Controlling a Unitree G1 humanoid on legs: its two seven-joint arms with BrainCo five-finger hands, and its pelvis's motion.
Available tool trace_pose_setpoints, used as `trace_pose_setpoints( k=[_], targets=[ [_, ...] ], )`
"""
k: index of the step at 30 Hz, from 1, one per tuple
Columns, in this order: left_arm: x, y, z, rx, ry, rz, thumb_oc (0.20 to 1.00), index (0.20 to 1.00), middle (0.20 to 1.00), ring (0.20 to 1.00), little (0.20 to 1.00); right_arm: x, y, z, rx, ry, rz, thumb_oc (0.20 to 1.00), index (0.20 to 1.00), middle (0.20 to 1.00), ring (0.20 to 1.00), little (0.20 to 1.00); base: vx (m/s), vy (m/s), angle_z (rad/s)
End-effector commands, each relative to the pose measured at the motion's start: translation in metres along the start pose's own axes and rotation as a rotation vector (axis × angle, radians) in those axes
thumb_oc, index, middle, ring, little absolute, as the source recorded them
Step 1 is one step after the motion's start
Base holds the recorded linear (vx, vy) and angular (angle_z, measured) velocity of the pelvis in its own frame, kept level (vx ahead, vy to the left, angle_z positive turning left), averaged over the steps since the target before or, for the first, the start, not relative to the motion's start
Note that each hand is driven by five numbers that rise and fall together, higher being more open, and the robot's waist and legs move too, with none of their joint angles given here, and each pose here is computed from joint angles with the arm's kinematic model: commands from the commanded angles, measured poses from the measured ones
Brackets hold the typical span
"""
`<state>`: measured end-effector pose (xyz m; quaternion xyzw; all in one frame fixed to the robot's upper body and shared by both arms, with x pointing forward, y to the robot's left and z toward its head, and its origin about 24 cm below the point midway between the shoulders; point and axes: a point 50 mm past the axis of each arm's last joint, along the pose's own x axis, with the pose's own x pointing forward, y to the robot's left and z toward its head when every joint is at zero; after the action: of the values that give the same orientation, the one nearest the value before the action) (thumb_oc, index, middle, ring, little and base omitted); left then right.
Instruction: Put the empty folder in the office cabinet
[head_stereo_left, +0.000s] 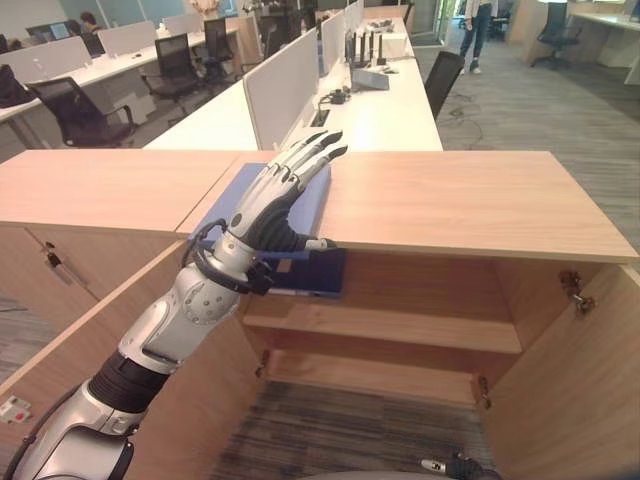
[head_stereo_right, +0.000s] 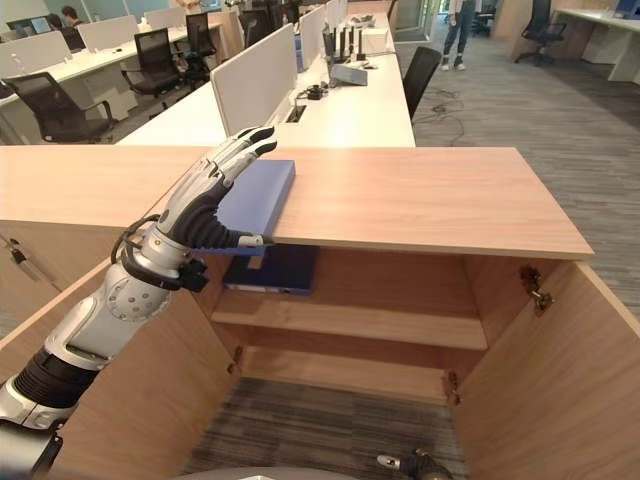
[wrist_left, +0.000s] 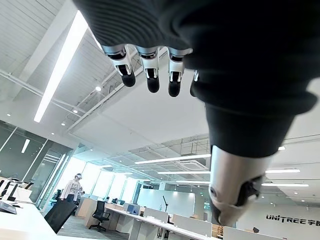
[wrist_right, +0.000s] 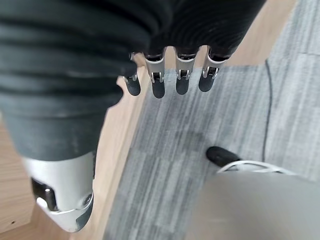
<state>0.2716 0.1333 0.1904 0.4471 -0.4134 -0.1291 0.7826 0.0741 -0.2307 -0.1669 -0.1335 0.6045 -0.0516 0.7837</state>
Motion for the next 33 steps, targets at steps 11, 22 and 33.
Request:
trace_pose_setpoints(
  k=[11,22,33],
  targets=[
    [-0.031,0.004,-0.048,0.209,0.257,-0.021,1.000,1.000,1.000,1.000,1.000,0.000,0.015,0.012,0.038,-0.013,0.029,1.000,1.000,1.000,1.000,1.000,0.01,0.012,-0.07],
    [-0.057,-0.007,-0.086,0.452,0.435,-0.098,1.000,1.000,1.000,1.000,1.000,0.000,0.015,0.011,0.015,-0.010,0.027,1.000,1.000,1.000,1.000,1.000,0.00,0.001,-0.04],
    [-0.049,-0.029,-0.096,0.558,0.406,-0.166,1.000,1.000,1.000,1.000,1.000,0.001,0.010,0.010,0.030,-0.018,-0.007,1.000,1.000,1.000,1.000,1.000,0.00,-0.001,-0.02]
  ],
)
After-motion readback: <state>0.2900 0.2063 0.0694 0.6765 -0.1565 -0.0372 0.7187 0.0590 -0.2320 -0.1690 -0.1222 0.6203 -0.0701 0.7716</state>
